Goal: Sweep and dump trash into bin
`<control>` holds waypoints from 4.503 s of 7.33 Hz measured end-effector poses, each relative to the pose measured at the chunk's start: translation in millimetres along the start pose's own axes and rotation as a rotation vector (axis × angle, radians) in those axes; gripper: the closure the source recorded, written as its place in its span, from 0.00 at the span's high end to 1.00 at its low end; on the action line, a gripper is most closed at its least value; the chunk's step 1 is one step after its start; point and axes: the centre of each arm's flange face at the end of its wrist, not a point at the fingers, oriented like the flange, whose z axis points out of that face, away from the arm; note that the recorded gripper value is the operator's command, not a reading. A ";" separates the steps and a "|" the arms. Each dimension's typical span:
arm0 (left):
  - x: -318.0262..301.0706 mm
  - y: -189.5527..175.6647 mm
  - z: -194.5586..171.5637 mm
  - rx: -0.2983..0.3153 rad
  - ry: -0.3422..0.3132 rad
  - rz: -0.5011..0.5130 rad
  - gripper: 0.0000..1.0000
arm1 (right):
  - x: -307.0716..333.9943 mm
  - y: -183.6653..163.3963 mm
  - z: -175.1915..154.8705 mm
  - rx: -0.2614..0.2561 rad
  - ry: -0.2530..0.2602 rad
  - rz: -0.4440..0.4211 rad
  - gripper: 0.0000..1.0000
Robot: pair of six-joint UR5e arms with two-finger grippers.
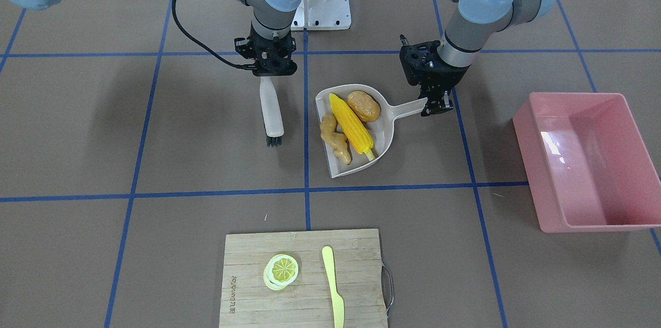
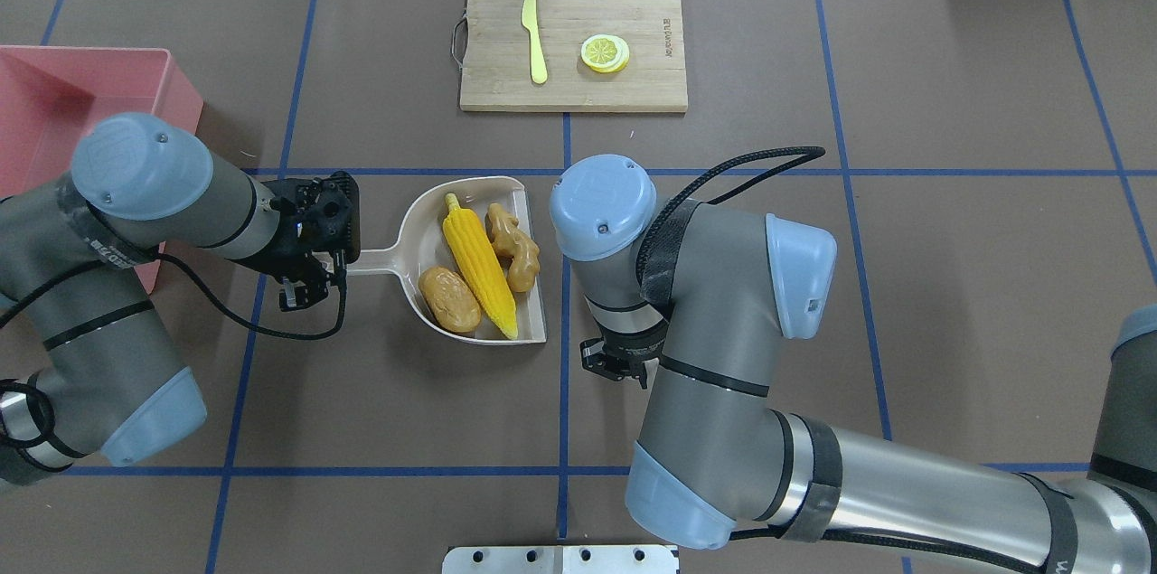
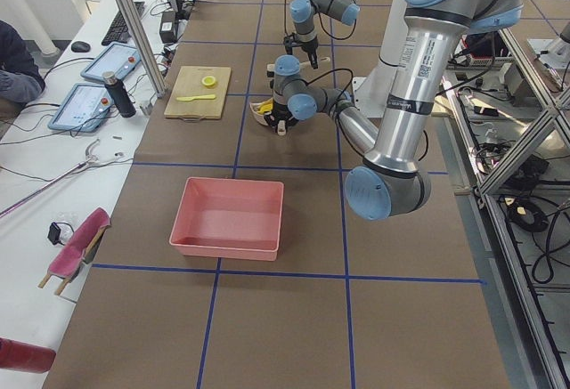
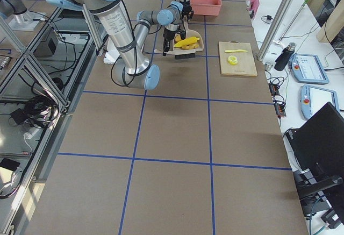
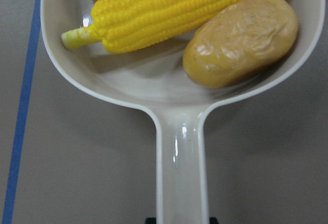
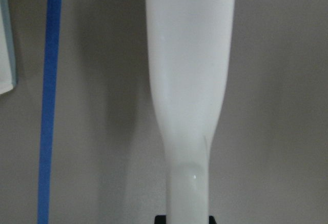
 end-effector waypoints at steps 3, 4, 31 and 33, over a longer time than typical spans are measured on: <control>4.3 9.1 -1.1 0.043 -0.001 -0.053 0.00 | 0.3 0.6 0.8 -0.001 0.001 0.001 0.00; 6.4 13.4 -1.3 0.064 0.001 -0.069 0.00 | 0.3 0.7 1.0 -0.001 0.001 0.001 0.00; -65.9 494.4 -212.6 -0.037 -0.174 -0.308 0.00 | 446.4 -2.1 128.4 -0.089 -0.303 0.057 0.00; -88.6 486.2 -224.3 -0.088 -0.170 -0.284 0.00 | 439.5 -3.8 134.2 -0.097 -0.290 0.050 0.92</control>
